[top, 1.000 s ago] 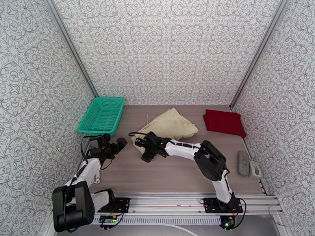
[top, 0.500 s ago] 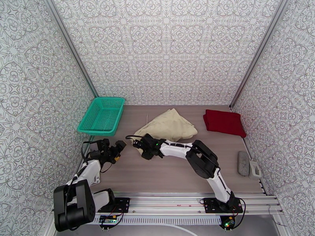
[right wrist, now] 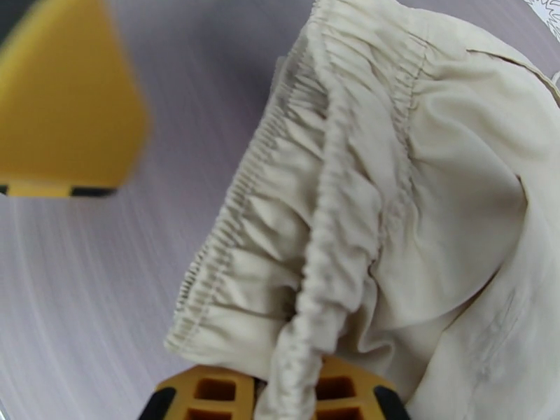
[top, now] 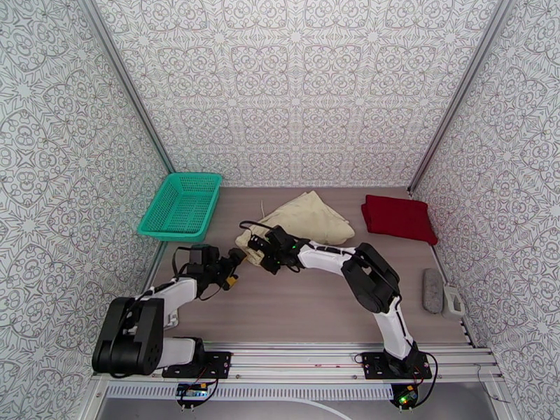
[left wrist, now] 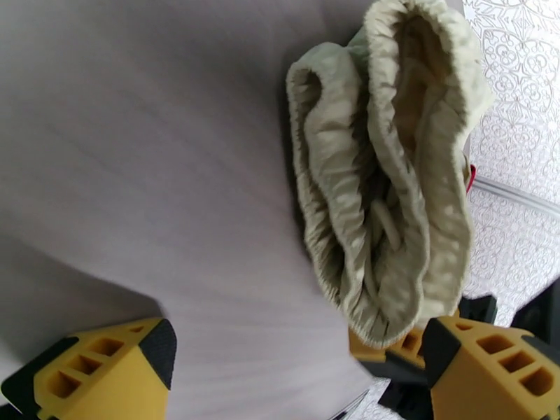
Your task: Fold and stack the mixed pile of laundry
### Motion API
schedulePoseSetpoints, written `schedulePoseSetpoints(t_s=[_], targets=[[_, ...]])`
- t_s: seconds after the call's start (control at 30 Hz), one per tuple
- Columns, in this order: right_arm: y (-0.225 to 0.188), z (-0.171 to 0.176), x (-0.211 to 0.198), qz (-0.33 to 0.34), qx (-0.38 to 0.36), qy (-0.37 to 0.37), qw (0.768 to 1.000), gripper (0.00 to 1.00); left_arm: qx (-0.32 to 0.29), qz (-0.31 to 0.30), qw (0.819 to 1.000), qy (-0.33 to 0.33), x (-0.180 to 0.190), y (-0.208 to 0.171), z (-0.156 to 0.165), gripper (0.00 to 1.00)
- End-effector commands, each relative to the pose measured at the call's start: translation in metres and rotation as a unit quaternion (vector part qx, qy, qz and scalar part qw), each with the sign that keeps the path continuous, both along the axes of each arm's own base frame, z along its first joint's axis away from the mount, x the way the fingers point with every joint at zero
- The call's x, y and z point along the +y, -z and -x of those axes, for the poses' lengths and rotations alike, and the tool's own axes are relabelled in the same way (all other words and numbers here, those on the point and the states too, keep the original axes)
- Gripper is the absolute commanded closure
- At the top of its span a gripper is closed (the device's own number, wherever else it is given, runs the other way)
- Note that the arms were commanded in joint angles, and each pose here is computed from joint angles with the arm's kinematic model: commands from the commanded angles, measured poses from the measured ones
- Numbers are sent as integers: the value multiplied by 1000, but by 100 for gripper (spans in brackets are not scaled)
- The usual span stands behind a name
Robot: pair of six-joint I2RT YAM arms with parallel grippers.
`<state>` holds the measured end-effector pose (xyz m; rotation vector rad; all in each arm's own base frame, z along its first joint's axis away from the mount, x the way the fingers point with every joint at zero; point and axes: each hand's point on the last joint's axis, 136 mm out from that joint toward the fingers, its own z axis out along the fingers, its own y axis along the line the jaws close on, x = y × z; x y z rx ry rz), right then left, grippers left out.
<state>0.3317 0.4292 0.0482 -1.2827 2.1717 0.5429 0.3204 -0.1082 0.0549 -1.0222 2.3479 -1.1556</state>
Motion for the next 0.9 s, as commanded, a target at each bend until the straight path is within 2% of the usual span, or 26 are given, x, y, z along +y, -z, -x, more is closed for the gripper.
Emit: schedulePoseSetpoints(t_s=[0.0,0.17,0.37,0.53,0.73,0.87], targets=[[-17,6,6,-35,4,-11,999,96,-34,26,999,-33,-9,-19,-31,1],[-27,2,3,-55,4,-8,998,97,-48,41,997,-37,-21,-25,-46,2],[-40,-3,1,-79,-2,-1,997,98,-8,31,998,-58,-24,-17,-44,5],[-48,-5,1,-92,-3,-4,996,99,-23,44,997,-60,-32,-25,-53,6],[-45,-3,1,-93,3,-6,996,100,-60,89,989,-98,-31,-39,-65,5],[-47,-2,1,-98,2,-4,995,100,-58,101,987,-115,-29,-39,-64,5]])
